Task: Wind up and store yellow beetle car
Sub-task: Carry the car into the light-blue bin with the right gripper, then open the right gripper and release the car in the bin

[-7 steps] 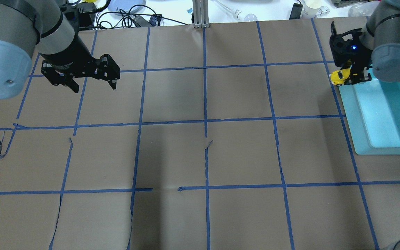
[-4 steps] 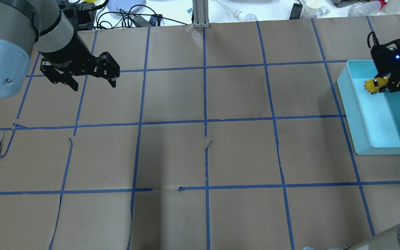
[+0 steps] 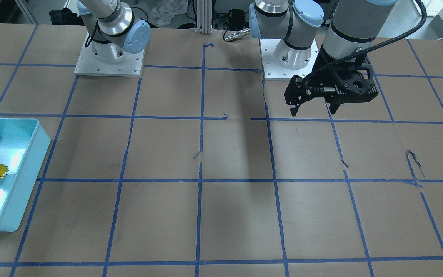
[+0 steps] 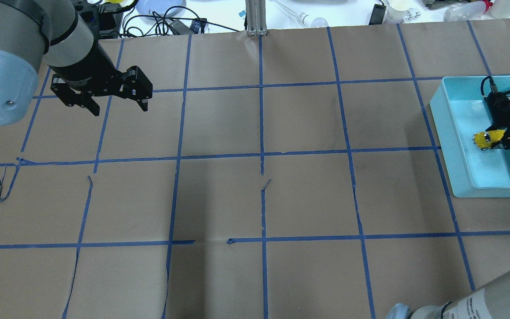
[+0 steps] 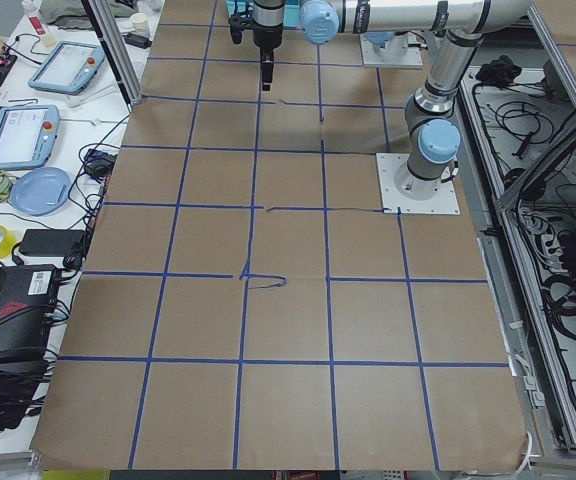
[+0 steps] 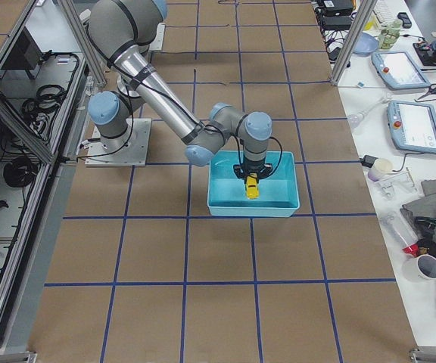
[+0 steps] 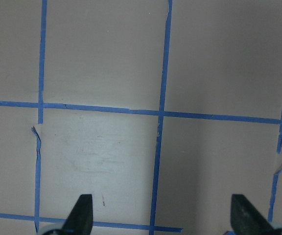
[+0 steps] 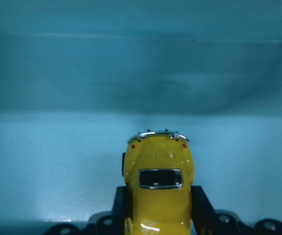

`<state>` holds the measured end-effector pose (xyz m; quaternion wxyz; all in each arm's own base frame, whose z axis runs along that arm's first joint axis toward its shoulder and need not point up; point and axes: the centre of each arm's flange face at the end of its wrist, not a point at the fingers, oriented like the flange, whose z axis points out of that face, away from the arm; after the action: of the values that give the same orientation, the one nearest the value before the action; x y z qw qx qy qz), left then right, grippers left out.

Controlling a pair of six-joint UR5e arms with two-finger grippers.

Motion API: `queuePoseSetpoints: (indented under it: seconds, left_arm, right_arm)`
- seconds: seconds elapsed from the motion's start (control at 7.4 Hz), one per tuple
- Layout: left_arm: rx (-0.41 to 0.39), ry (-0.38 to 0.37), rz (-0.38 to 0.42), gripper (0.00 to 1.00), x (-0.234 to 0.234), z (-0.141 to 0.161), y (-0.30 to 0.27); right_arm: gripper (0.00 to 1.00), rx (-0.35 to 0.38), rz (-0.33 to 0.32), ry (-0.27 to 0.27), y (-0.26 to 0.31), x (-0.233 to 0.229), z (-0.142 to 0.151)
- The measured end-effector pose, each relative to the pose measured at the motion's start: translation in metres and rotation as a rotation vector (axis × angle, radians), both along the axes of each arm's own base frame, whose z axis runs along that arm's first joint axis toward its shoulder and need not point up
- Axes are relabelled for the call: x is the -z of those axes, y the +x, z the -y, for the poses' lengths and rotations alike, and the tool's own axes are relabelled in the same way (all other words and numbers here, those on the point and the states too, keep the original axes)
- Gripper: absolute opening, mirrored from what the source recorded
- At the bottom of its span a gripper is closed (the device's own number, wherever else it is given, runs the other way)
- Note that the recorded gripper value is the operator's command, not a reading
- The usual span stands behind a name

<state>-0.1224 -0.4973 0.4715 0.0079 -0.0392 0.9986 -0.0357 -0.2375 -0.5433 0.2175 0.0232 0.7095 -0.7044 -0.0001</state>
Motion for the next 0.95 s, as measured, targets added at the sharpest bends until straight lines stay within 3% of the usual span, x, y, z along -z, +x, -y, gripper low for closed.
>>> queuePoseSetpoints:
  seconds: [0.14,0.54,0.95]
  left_arm:
    - [0.000,0.000,0.000,1.00,0.000,0.000,0.000]
    - [0.001,-0.001,0.000,1.00,0.000,0.000,0.000]
    - [0.002,-0.003,-0.001,1.00,-0.001,-0.001,-0.001]
  right_arm:
    - [1.00,0.003,0.008,0.007,-0.002,0.007,-0.001]
    - [1.00,0.064,0.019,-0.011,0.008,-0.021,-0.002]
    - [1.00,0.223,0.034,-0.065,0.073,-0.120,-0.015]
